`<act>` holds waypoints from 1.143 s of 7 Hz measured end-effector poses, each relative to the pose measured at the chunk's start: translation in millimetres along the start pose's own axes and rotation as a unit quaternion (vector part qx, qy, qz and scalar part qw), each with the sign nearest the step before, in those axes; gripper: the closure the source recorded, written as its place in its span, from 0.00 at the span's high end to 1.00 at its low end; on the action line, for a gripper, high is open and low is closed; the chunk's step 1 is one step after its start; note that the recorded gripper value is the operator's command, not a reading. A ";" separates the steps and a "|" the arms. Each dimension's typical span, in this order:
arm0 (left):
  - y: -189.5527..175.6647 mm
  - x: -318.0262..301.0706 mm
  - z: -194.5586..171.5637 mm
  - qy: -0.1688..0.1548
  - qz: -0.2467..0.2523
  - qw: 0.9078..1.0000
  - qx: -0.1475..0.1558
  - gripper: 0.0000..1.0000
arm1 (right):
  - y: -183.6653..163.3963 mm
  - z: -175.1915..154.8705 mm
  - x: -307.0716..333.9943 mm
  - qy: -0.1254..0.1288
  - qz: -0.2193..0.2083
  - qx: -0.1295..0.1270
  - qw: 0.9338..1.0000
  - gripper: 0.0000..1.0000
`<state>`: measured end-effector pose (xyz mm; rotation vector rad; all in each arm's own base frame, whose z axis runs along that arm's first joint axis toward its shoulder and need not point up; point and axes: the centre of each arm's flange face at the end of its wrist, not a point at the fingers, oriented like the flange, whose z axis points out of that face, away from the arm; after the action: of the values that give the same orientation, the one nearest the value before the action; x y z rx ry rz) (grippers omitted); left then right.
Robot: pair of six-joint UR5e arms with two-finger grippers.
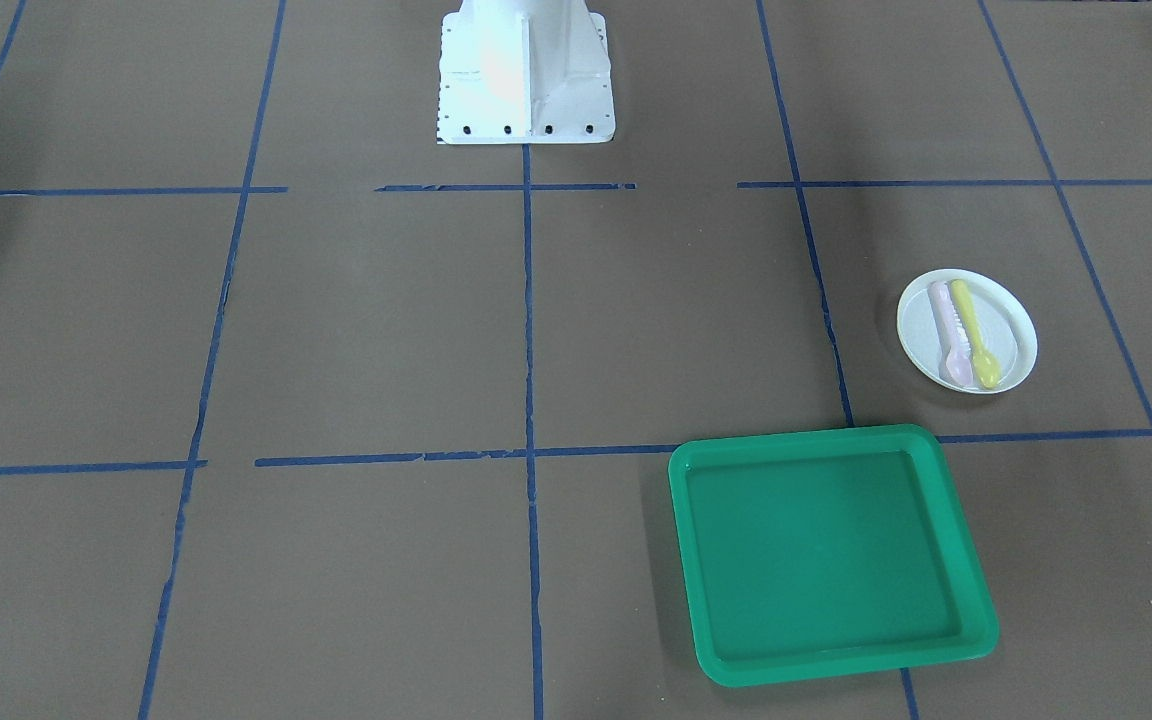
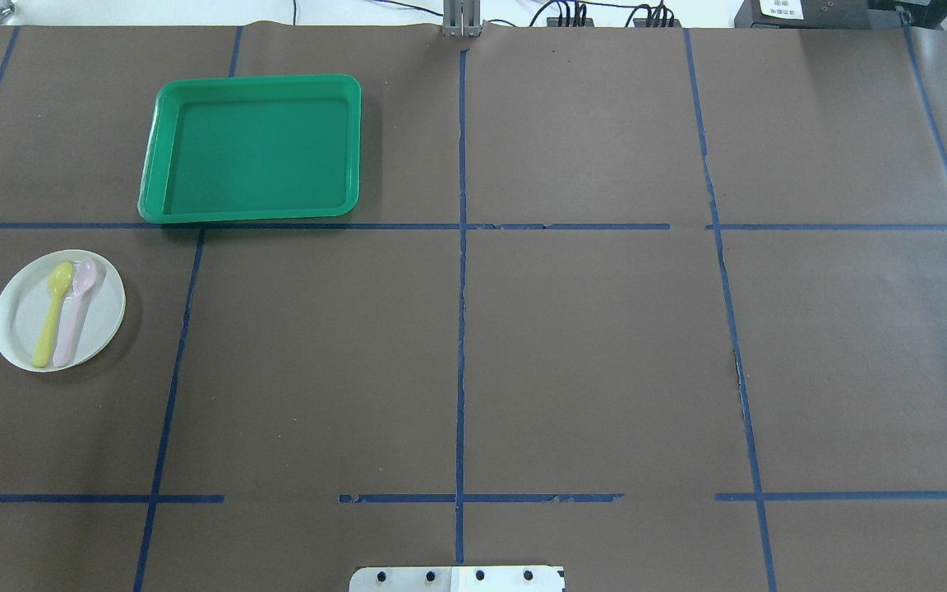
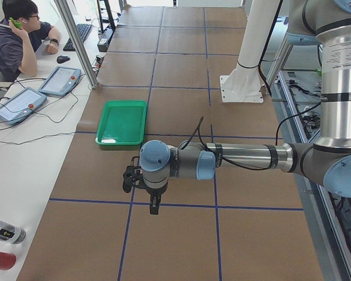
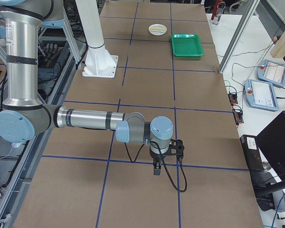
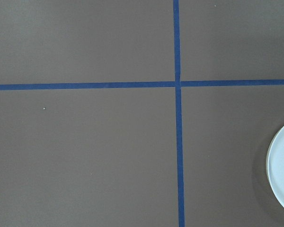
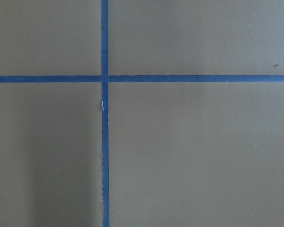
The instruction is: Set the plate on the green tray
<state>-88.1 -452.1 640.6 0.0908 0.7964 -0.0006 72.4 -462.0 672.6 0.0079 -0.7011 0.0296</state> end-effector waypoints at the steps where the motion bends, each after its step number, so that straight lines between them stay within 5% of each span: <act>1: -2.4 2.0 -1.3 0.000 0.005 1.000 0.002 1.00 | 0.0 0.1 0.1 0.000 0.000 0.000 1.000 1.00; 5: -15.4 16.6 -7.9 -0.001 0.042 0.999 0.031 1.00 | 0.0 0.0 0.0 0.000 0.000 0.000 1.000 1.00; 8: -27.0 74.7 35.9 0.016 0.049 0.998 0.031 1.00 | 0.0 0.1 0.1 0.000 0.000 0.000 1.000 1.00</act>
<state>-11.1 -479.4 610.1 0.1895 0.8226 0.0686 72.4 -462.0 672.8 0.0075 -0.7011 0.0297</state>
